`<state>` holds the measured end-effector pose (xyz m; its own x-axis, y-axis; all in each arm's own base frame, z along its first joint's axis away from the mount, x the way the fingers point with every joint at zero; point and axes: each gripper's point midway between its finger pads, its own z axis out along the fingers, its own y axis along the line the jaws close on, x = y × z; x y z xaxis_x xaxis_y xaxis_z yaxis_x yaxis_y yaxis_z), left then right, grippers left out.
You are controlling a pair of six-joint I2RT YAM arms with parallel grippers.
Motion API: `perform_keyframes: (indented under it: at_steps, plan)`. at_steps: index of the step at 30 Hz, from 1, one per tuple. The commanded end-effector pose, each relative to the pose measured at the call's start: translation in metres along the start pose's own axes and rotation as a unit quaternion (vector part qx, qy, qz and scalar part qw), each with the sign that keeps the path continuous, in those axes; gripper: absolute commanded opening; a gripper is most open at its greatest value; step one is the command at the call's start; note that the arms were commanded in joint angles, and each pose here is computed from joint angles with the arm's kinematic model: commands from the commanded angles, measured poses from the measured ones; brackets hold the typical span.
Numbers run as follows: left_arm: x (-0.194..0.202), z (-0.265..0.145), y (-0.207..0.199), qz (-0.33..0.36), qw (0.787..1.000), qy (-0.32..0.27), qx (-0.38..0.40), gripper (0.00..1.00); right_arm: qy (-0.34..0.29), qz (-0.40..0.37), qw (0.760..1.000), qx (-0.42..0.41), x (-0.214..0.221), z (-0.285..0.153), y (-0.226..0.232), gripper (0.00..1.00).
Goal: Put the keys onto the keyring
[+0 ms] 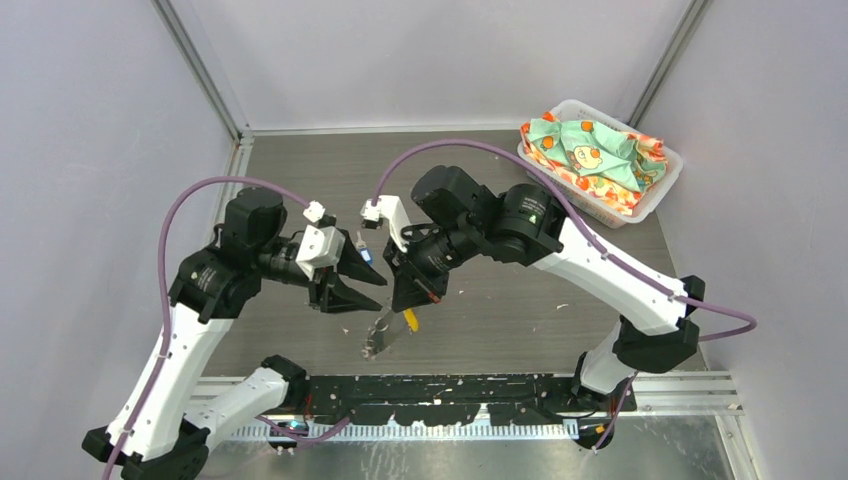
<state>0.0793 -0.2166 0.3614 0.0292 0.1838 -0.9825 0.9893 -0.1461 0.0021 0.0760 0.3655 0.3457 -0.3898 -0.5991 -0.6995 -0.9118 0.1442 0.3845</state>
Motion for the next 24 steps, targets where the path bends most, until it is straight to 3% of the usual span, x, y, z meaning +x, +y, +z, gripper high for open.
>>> perform_keyframes:
  at_steps: [1,8,24]
  plan:
    - [-0.002,0.004,-0.007,-0.01,1.0,-0.006,0.029,0.42,-0.007,-0.02,0.999,-0.025,-0.009,-0.011,0.016,0.01]
    - [0.007,0.008,-0.007,-0.01,0.999,0.014,0.032,0.38,0.001,-0.022,0.999,-0.036,-0.012,-0.005,0.018,0.01]
    - [0.012,0.008,-0.013,-0.008,0.998,0.033,0.044,0.0,0.024,-0.021,0.999,-0.041,-0.009,0.002,0.019,0.01]
